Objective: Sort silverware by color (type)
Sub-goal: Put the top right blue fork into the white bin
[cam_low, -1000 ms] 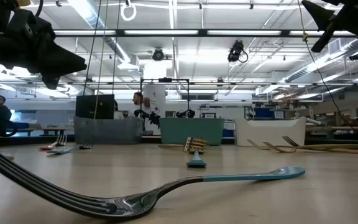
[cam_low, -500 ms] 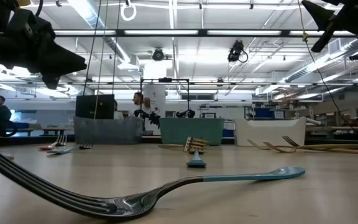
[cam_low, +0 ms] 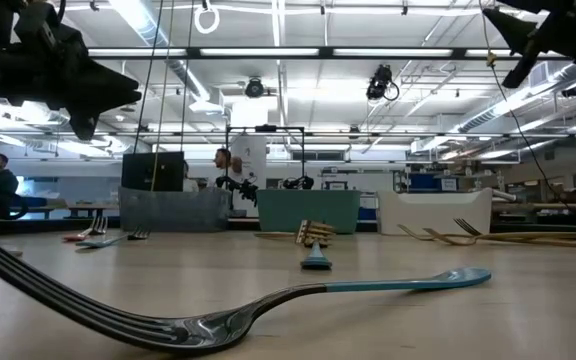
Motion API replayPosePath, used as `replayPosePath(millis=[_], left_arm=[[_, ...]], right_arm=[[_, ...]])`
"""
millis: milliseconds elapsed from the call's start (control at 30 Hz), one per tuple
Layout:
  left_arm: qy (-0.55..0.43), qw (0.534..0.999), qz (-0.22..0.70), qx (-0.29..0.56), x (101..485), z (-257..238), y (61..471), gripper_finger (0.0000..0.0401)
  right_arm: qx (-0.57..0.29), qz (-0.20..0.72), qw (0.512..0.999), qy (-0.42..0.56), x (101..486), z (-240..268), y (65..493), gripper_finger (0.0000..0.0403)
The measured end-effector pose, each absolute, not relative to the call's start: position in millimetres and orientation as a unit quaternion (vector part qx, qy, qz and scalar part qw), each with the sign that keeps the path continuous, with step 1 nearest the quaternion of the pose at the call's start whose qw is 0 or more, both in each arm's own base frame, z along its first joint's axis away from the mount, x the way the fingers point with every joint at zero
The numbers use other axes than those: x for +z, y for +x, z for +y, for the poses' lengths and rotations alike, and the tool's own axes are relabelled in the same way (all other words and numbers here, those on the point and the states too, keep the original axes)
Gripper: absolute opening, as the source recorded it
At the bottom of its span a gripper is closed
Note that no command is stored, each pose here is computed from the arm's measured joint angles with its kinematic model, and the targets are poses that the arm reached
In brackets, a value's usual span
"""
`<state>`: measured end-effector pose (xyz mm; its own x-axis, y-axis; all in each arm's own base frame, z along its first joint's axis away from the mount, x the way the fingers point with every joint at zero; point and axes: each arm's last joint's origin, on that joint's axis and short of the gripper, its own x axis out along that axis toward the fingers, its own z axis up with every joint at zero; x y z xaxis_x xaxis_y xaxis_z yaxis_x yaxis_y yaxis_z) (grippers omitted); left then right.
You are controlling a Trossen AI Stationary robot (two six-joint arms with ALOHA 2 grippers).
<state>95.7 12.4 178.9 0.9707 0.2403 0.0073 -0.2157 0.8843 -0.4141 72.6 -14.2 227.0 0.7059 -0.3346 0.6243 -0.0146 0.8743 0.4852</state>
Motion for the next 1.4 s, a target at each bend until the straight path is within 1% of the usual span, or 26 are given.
replayPosePath(millis=[100, 200, 467, 633, 767, 900, 1033, 1200, 1300, 1400], left_arm=[[-0.248, 0.961, -0.034, 0.116, 179, 12, 96, 0.0093], [-0.253, 0.96, -0.034, 0.116, 179, 12, 96, 0.0093], [-0.251, 0.958, -0.039, 0.133, 179, 13, 95, 0.0093], [-0.222, 0.963, -0.038, 0.149, 179, 14, 95, 0.0093], [-0.232, 0.956, -0.046, 0.174, 179, 16, 95, 0.0093], [-0.293, 0.921, -0.098, 0.238, 183, 20, 93, 0.0093], [-0.319, 0.896, -0.173, 0.254, 194, 22, 90, 0.0093], [-0.306, 0.891, -0.236, 0.239, 210, 22, 86, 0.0093], [-0.306, 0.89, -0.243, 0.235, 216, 22, 84, 0.0093], [-0.289, 0.901, -0.244, 0.214, 225, 20, 82, 0.0093]], right_arm=[[-0.088, -0.377, 0.885, 0.259, 227, -15, 72, 0.01], [-0.072, -0.38, 0.875, 0.292, 227, -15, 72, 0.01], [-0.073, -0.388, 0.869, 0.299, 228, -15, 71, 0.01], [-0.086, -0.391, 0.871, 0.284, 228, -15, 71, 0.01], [-0.091, -0.394, 0.871, 0.277, 229, -15, 70, 0.01], [-0.089, -0.394, 0.873, 0.274, 229, -15, 70, 0.01], [-0.121, -0.403, 0.862, 0.284, 229, -17, 69, 0.01], [-0.122, -0.403, 0.859, 0.292, 229, -17, 69, 0.01], [-0.115, -0.394, 0.865, 0.288, 228, -17, 71, 0.01], [-0.098, -0.388, 0.873, 0.279, 228, -16, 71, 0.01]])
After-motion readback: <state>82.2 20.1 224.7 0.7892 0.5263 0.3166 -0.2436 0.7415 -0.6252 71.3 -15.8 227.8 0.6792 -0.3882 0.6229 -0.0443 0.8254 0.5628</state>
